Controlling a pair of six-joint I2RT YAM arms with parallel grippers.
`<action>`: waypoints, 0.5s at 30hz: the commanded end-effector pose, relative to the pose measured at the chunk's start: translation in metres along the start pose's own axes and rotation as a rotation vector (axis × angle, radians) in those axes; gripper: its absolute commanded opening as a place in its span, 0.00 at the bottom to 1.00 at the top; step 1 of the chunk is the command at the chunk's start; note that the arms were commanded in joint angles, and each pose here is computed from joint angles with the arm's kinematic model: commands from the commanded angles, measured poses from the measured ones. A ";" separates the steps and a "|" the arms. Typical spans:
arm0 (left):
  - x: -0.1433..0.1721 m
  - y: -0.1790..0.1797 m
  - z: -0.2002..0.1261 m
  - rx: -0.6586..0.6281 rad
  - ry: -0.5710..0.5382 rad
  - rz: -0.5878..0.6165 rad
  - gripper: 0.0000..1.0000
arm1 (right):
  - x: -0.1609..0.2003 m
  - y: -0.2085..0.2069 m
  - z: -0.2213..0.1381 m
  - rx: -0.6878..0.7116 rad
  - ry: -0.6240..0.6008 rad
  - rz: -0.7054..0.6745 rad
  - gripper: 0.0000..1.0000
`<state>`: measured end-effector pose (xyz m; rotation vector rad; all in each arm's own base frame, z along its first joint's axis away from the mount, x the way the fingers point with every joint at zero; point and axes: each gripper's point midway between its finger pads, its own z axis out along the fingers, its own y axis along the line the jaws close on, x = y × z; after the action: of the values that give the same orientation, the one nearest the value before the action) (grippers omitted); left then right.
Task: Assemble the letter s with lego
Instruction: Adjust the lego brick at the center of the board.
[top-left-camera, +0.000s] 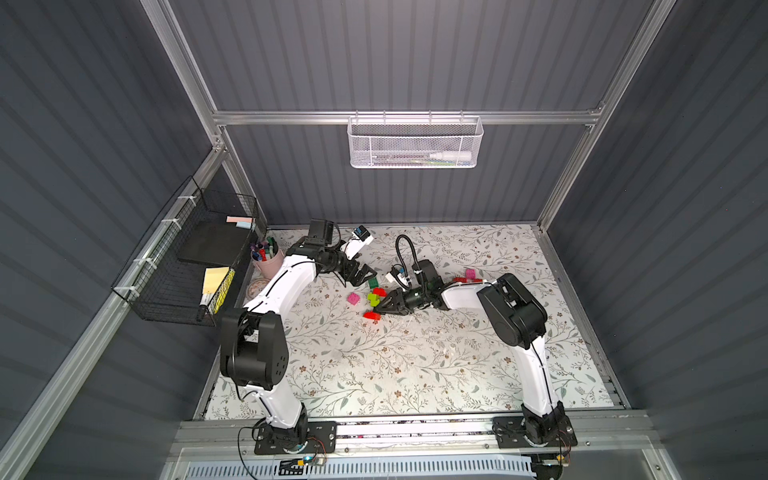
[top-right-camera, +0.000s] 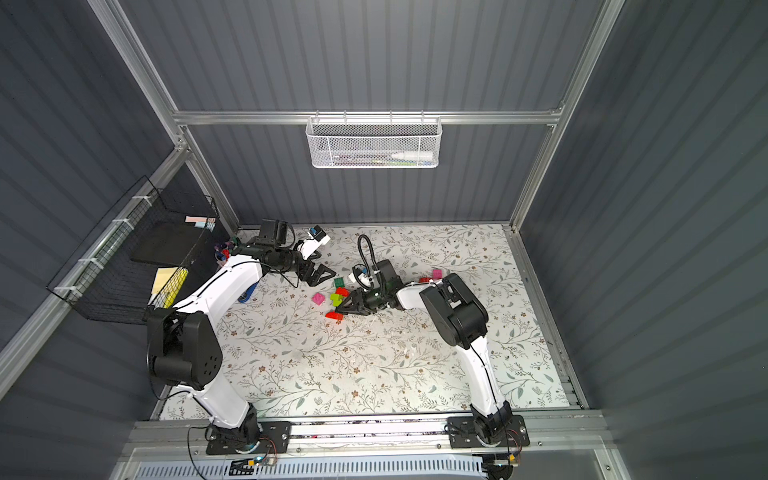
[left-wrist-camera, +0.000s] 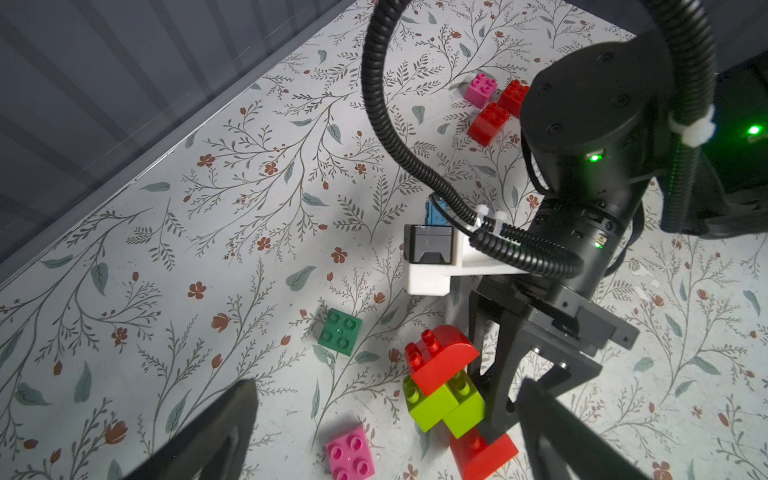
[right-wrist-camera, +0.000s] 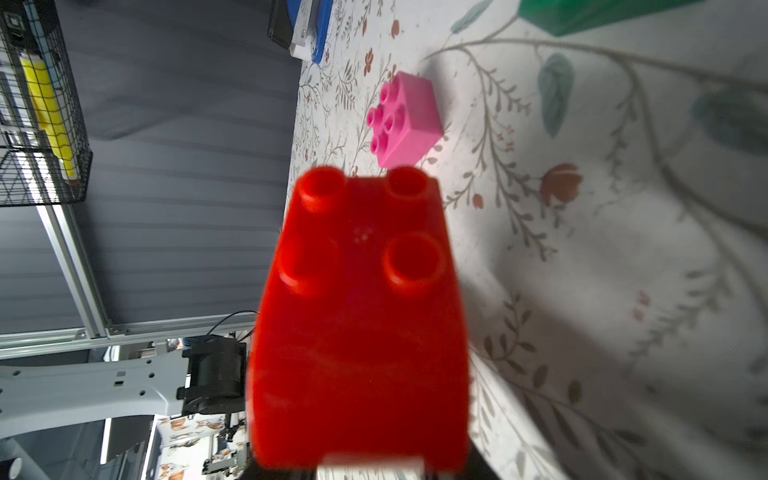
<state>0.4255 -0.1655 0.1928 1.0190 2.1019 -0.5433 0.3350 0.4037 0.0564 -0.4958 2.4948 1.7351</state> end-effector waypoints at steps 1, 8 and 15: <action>-0.012 0.002 -0.008 -0.008 -0.024 -0.005 0.99 | -0.005 0.005 0.000 -0.044 0.024 0.048 0.39; -0.008 0.005 -0.005 -0.001 -0.007 -0.021 0.99 | -0.013 0.000 0.005 -0.099 0.023 0.113 0.41; -0.006 0.006 -0.001 0.012 0.005 -0.034 0.99 | -0.014 -0.010 0.008 -0.090 0.009 0.160 0.42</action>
<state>0.4296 -0.1660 0.1948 1.0121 2.1078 -0.5472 0.3430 0.4071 0.0393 -0.3232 2.5742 1.8755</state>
